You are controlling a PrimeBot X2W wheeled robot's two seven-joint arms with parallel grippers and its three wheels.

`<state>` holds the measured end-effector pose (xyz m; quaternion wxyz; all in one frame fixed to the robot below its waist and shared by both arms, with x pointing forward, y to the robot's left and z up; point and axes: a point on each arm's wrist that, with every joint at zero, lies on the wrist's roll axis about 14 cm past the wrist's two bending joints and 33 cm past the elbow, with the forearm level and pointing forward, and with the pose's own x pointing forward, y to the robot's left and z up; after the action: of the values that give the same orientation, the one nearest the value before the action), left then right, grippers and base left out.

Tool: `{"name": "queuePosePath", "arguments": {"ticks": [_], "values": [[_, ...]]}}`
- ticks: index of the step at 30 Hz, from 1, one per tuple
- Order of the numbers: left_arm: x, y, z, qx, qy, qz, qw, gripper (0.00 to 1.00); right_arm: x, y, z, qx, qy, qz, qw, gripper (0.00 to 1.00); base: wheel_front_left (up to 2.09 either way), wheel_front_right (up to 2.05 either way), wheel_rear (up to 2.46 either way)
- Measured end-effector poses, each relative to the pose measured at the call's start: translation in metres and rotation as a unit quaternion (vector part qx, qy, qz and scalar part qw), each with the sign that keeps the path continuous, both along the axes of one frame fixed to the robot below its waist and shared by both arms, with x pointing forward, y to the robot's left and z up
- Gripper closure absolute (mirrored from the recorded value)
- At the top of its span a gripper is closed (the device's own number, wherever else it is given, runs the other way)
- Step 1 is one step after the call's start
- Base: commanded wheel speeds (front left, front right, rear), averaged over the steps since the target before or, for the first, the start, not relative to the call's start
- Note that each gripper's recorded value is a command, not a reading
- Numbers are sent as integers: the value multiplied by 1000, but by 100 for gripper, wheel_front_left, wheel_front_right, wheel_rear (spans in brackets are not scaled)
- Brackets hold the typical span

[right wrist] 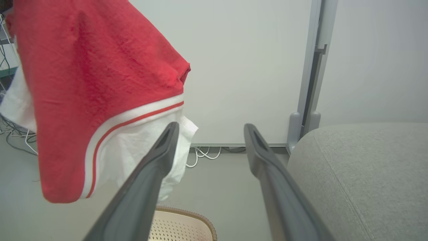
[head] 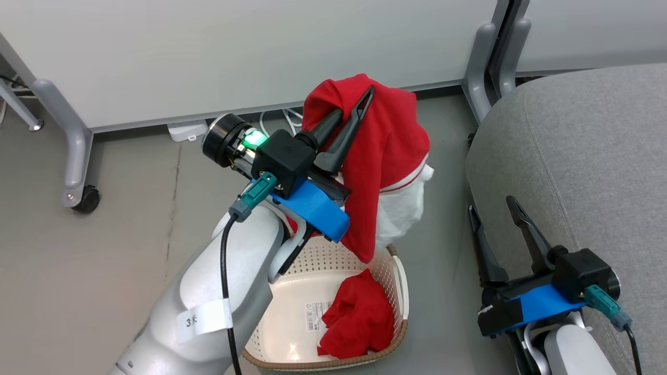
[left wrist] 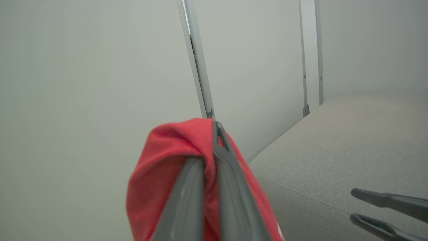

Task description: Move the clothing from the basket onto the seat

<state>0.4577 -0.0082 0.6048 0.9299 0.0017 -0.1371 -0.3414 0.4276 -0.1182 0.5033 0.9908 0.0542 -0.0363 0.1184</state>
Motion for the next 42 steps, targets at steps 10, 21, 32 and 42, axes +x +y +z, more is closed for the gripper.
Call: {"name": "queuePosePath", "arguments": {"ticks": [10, 21, 32, 42], "values": [[-4, 2, 3, 5, -4, 1, 1000, 100, -5, 12, 7, -1, -9, 19, 1000, 0, 0, 0, 0], [-5, -1, 0, 7, 1, 0, 1000, 100, -16, 73, 12, -13, -21, 113, 993, 0, 0, 0, 0], [-2, -1, 0, 6, 0, -1, 1000, 100, -8, 115, 21, -14, -35, 176, 984, 0, 0, 0, 0], [1, -3, 0, 7, -1, -5, 1000, 100, 15, 135, 24, -17, -34, 205, 978, 0, 0, 0, 0]]}}
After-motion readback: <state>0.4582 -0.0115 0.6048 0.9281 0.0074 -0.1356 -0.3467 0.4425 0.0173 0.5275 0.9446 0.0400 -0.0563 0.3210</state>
